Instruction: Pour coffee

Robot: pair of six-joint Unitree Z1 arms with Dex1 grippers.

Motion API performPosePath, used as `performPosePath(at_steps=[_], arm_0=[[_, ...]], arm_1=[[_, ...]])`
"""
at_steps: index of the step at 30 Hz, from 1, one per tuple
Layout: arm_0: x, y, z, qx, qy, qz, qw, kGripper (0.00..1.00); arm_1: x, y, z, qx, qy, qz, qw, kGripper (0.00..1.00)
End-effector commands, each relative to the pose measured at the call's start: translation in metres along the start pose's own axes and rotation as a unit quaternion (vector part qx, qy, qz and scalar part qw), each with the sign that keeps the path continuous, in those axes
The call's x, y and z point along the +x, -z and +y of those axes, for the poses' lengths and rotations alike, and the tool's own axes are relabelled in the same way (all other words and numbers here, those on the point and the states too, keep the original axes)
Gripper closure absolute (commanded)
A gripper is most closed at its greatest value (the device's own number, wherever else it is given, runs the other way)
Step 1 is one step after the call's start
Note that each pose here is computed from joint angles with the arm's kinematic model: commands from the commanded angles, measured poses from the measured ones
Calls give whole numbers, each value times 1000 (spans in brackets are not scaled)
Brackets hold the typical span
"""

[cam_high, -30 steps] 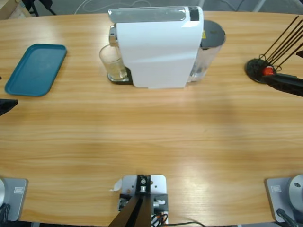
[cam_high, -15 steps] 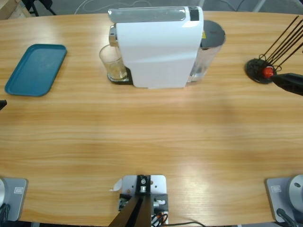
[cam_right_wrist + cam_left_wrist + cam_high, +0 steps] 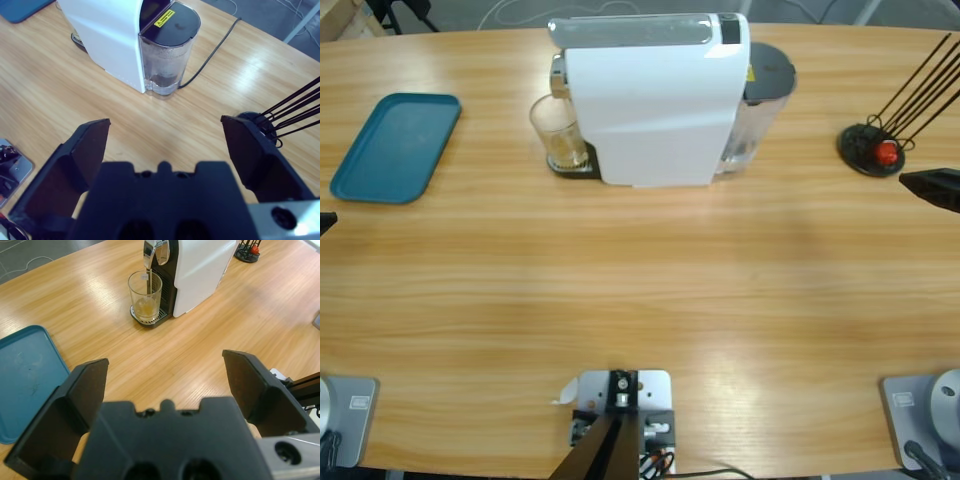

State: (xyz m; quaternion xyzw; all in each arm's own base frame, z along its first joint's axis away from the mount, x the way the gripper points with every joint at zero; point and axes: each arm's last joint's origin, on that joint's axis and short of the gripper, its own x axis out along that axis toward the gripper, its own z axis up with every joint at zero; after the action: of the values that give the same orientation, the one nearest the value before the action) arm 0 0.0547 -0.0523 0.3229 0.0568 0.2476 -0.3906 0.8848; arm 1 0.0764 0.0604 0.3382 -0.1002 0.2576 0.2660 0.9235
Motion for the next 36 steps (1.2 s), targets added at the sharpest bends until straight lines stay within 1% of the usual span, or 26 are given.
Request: performPosePath(at_steps=[1, 4, 13, 17, 24, 36], arm_0=[[8, 6, 0, -7, 15, 18, 1000, 0], [9, 6, 0, -7, 15, 21, 1000, 0], [11, 6, 0, -8, 15, 22, 1000, 0], [11, 6, 0, -8, 15, 22, 1000, 0], [12, 5, 1, -8, 15, 25, 1000, 0], [15, 5, 1, -9, 18, 28, 999, 0]], arm_1=[[4, 8, 2, 3, -10, 23, 1000, 0], [10, 7, 3, 2, -10, 31, 999, 0], [8, 9, 3, 3, -14, 28, 999, 0], [10, 9, 3, 2, -13, 33, 999, 0], [5, 10, 3, 4, -15, 24, 1000, 0], [5, 11, 4, -3, -30, 24, 999, 0]])
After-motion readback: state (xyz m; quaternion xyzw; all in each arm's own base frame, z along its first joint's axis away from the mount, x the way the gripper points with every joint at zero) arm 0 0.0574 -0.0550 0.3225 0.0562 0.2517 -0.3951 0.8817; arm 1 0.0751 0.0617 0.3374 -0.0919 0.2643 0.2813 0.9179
